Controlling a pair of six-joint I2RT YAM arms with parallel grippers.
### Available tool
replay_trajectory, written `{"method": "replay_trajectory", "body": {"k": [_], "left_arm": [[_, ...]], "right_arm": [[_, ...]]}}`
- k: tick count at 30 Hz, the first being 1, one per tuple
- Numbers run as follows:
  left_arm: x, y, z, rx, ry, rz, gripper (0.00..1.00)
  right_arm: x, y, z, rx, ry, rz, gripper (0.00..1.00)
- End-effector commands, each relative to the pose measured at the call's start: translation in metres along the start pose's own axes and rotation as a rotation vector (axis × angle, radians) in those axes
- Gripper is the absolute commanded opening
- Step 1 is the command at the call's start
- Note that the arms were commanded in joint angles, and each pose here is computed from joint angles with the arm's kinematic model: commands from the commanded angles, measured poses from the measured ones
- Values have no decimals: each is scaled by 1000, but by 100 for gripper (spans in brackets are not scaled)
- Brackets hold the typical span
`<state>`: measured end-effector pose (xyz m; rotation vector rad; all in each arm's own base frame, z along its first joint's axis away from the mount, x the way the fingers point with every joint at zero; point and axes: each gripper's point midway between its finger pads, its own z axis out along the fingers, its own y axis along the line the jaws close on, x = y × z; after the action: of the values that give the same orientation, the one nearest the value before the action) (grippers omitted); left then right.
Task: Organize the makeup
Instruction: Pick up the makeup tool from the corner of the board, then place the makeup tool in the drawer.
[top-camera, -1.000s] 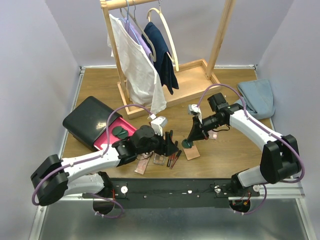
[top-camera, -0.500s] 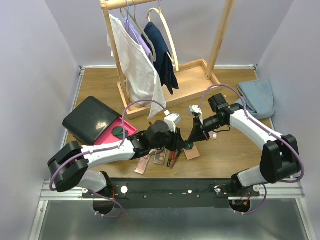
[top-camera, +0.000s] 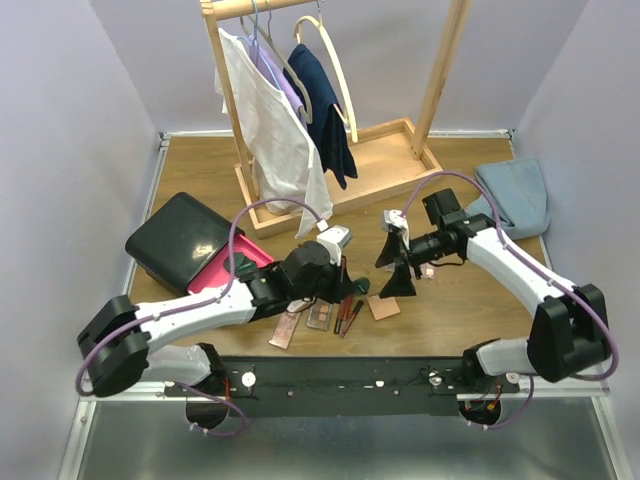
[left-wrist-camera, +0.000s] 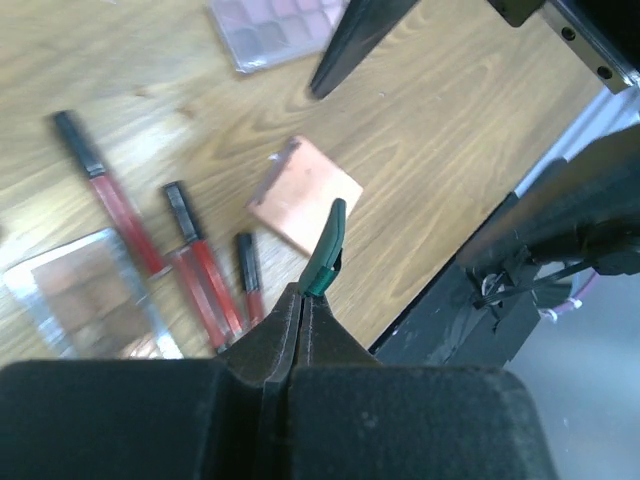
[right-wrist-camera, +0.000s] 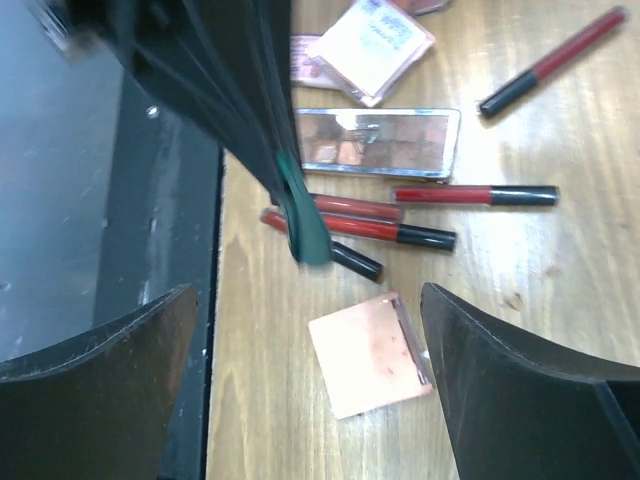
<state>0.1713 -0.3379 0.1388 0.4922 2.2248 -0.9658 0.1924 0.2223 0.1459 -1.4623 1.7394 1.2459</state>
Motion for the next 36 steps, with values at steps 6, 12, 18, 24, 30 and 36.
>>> {"method": "replay_trajectory", "body": {"k": [6,12,18,24,30,36], "left_arm": [[-19,40,-82,-229,-128,21,0],[-45,58,-130,-304,-274,-5,0],[-57,87,-157,-374,-352,-61,0],[-65,110,-169,-419,-400,-131,0],[-63,129,-174,-497,-425,-205,0],[-64,146,-183,-587,-450,-247,0]], "right_arm": [[-5,-28,-18,237,9,-59,100],[-3,-31,-20,260,18,-68,100],[-2,-32,-21,269,19,-70,100],[0,-33,-21,279,23,-69,100],[2,-34,-20,277,27,-65,100],[2,-34,-20,272,26,-68,100]]}}
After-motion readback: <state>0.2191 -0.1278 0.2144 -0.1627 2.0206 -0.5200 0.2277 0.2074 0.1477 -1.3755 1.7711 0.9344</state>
